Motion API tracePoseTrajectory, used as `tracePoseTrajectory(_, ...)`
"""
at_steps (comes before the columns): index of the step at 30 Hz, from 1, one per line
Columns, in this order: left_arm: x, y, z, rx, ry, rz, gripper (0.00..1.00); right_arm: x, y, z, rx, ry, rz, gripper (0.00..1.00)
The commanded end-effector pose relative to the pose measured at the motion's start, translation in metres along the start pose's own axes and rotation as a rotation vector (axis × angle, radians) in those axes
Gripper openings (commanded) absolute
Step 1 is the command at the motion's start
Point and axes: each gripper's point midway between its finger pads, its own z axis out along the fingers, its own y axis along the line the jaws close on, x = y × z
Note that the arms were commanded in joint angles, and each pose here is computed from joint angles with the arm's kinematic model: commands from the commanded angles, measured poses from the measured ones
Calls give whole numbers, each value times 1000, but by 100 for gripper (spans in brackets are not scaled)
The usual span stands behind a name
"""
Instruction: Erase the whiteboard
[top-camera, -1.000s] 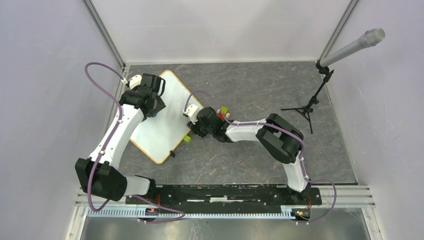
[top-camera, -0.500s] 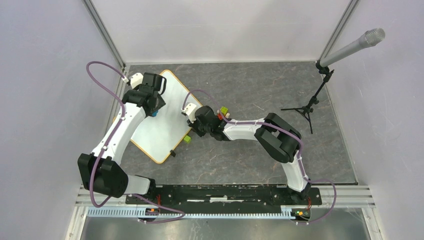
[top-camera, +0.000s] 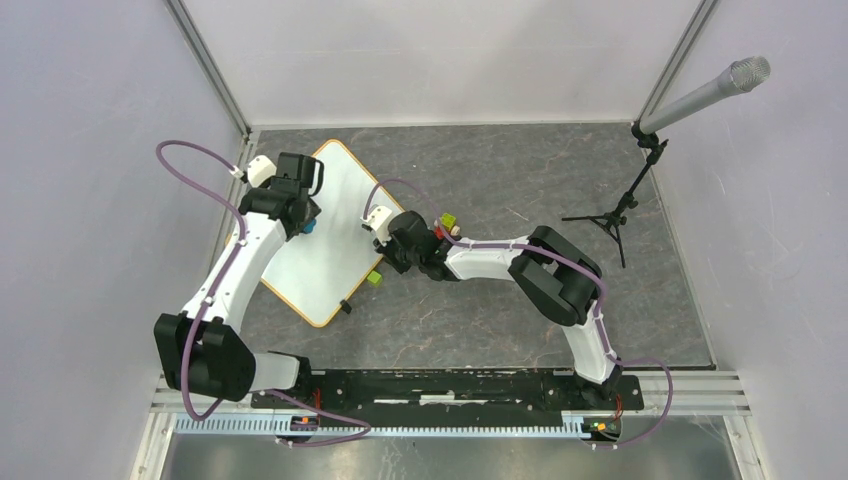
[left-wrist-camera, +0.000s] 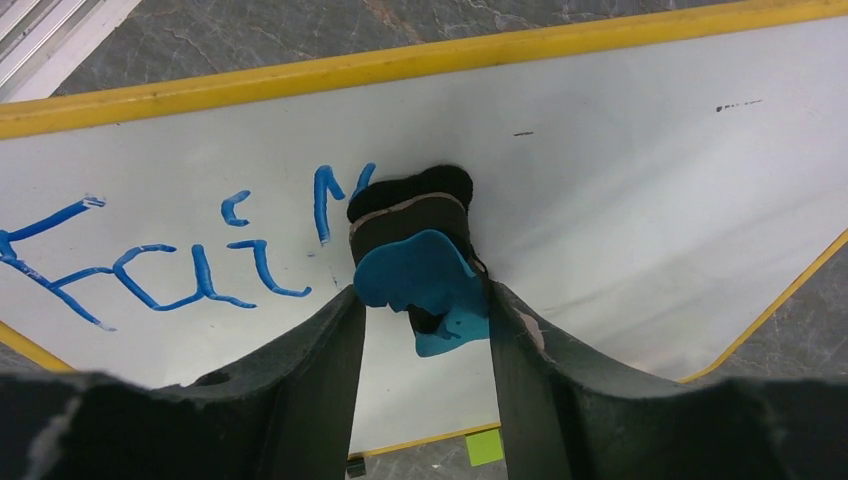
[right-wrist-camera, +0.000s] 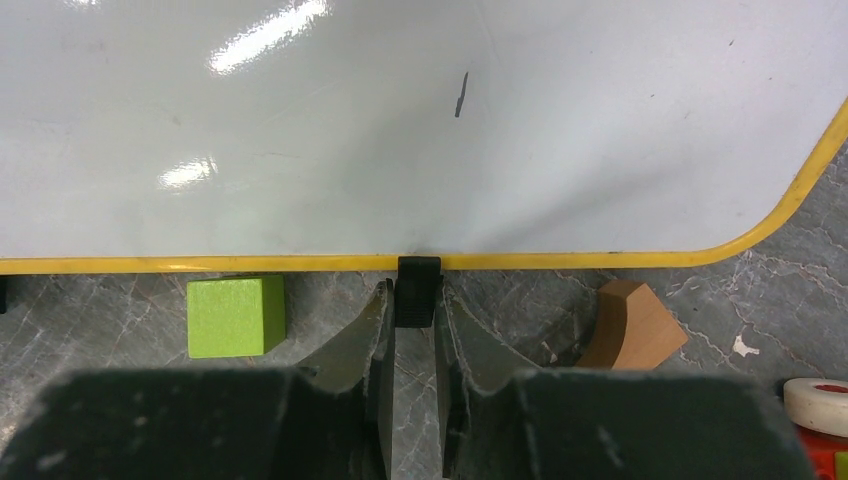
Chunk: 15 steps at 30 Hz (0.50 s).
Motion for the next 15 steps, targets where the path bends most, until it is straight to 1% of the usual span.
tracePoseTrajectory(1, -17, -3, -2, 4, -73, -98, 54, -12, -6, 7, 28, -23, -14, 0)
tracePoseTrajectory(6, -15, 0, 2, -14, -73, -95, 44, -11, -7, 7, 33, -16, -15, 0)
tracePoseTrajectory(15, -26, 18, 2, -66, -118, -61, 41, -7, -8, 8, 41, -1, -15, 0)
